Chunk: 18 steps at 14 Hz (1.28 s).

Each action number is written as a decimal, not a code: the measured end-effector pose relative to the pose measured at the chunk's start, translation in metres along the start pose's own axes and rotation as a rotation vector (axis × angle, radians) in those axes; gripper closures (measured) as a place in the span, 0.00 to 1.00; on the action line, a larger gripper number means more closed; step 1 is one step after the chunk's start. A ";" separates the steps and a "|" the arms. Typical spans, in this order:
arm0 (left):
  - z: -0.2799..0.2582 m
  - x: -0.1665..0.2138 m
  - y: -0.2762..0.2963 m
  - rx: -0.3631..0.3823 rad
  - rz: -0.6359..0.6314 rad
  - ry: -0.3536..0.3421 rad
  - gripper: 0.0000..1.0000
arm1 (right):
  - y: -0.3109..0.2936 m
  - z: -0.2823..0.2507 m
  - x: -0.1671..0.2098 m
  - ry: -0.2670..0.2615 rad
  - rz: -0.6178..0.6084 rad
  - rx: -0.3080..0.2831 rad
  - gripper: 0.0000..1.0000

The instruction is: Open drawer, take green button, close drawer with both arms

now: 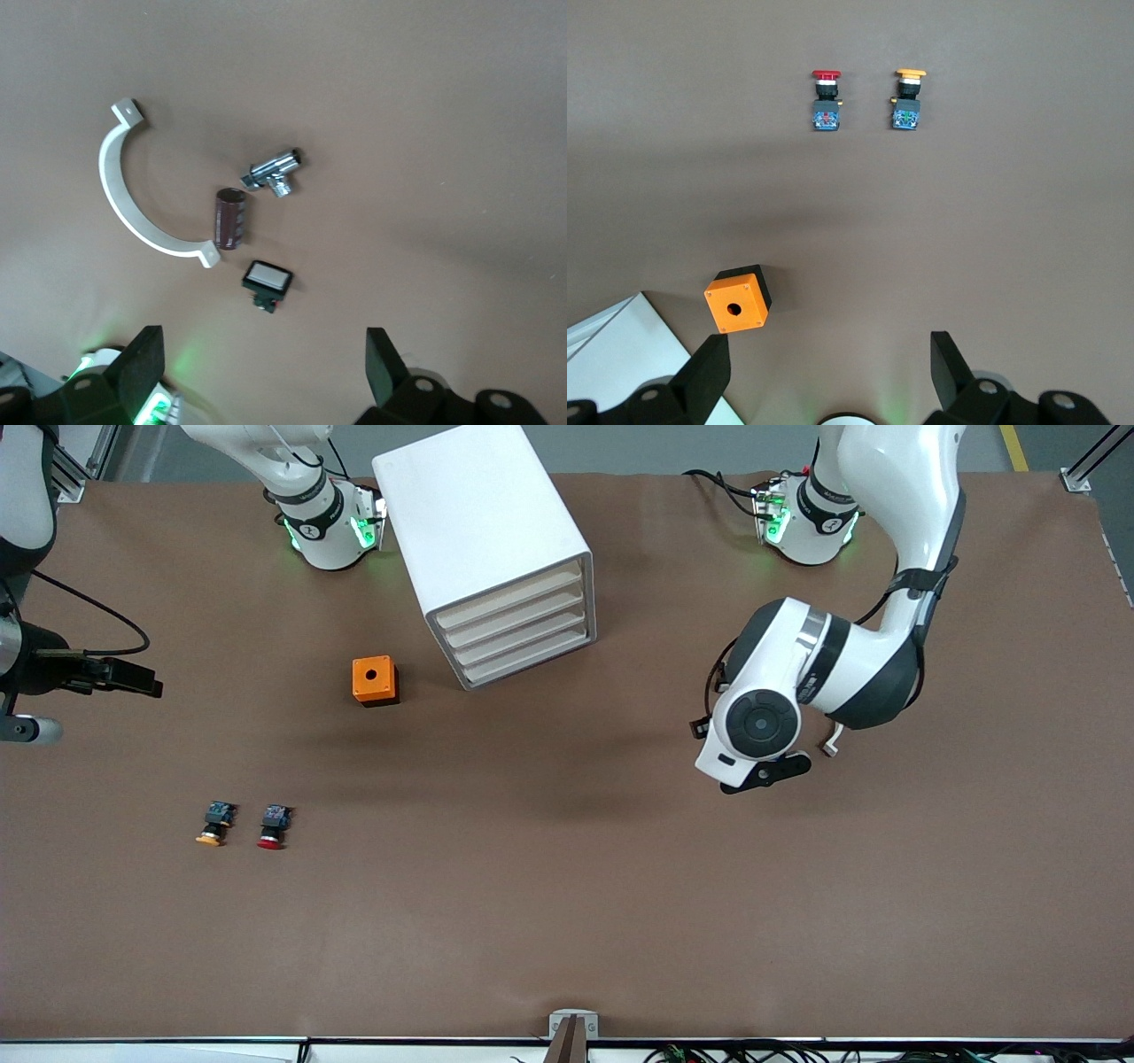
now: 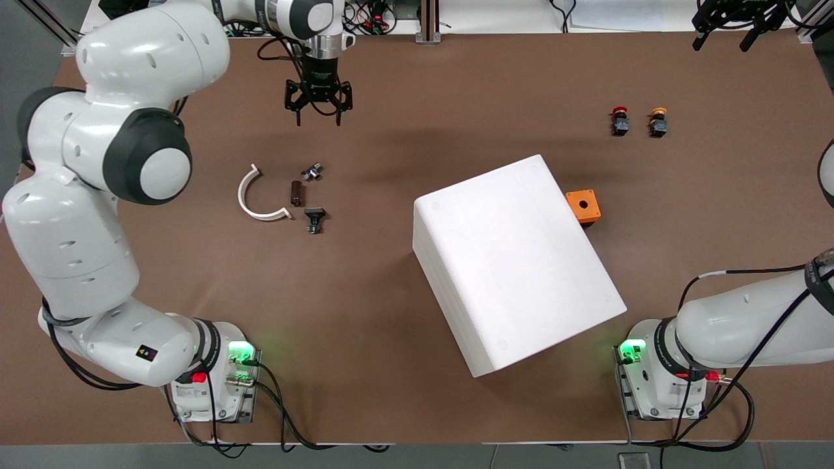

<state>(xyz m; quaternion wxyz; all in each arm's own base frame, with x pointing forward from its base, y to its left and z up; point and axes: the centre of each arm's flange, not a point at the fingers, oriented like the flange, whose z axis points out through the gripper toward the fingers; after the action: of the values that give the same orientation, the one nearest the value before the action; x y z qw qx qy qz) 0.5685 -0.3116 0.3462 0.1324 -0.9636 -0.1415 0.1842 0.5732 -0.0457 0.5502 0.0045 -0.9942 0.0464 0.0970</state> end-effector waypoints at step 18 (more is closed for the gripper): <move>0.051 -0.045 0.143 -0.161 -0.750 -0.575 0.00 | -0.202 0.004 -0.032 0.029 0.446 0.043 0.00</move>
<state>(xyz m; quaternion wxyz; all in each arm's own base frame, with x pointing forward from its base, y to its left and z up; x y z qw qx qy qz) 0.5399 -0.4482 0.2704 0.0702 -0.7634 -0.5239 0.3713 0.5605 0.1588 0.5522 0.0033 -0.9603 0.2673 0.0802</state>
